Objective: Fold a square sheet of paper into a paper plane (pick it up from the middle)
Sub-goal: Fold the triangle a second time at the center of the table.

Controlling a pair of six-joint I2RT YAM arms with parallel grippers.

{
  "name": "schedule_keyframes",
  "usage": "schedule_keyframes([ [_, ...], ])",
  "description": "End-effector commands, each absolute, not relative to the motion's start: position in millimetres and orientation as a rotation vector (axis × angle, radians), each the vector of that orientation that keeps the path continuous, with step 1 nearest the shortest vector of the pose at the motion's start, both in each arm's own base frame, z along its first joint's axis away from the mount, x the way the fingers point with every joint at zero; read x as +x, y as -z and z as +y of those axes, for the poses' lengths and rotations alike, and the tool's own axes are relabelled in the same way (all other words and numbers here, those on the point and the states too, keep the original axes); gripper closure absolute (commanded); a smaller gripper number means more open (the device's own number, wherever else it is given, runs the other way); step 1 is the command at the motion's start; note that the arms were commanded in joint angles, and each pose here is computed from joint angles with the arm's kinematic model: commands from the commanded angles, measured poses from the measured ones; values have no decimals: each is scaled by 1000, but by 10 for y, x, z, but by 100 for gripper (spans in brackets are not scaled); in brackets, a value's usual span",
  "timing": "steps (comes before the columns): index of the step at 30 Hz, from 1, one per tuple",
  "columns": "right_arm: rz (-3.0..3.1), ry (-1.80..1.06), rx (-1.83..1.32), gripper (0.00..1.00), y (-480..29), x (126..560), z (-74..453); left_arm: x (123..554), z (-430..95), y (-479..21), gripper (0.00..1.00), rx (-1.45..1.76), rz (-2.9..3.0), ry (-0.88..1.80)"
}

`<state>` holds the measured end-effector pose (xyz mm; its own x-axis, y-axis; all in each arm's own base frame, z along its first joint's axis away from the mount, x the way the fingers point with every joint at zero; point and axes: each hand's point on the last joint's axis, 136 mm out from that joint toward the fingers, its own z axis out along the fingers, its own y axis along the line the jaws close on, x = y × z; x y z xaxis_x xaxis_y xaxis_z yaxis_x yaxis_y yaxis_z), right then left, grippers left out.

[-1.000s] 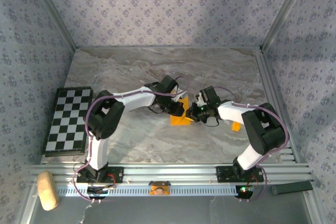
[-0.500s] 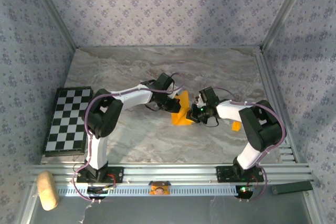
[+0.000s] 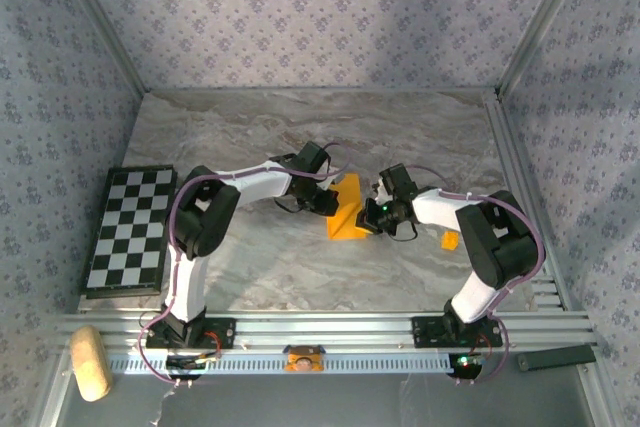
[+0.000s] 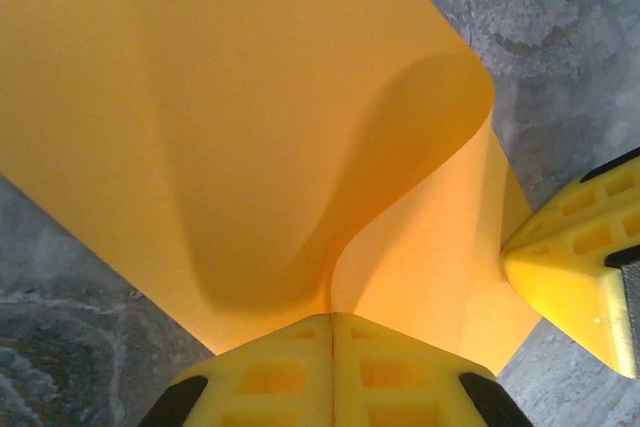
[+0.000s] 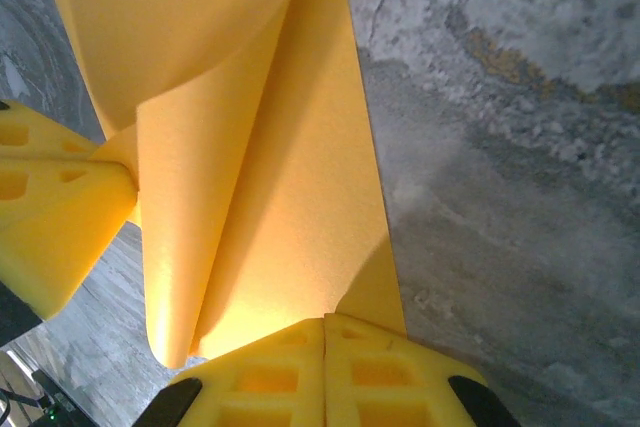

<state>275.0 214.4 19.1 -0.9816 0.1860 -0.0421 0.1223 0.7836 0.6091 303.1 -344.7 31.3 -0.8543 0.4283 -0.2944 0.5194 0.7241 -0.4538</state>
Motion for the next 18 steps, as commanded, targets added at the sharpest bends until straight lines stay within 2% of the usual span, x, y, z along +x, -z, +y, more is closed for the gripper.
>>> schedule_keyframes([
  [1,2931,-886,255,93,-97,2692,2044,3131,-3464,-354,93,801,2723,763],
  [18,2911,-913,239,92,-155,2738,2084,3125,-3448,-292,93,825,2716,749],
])
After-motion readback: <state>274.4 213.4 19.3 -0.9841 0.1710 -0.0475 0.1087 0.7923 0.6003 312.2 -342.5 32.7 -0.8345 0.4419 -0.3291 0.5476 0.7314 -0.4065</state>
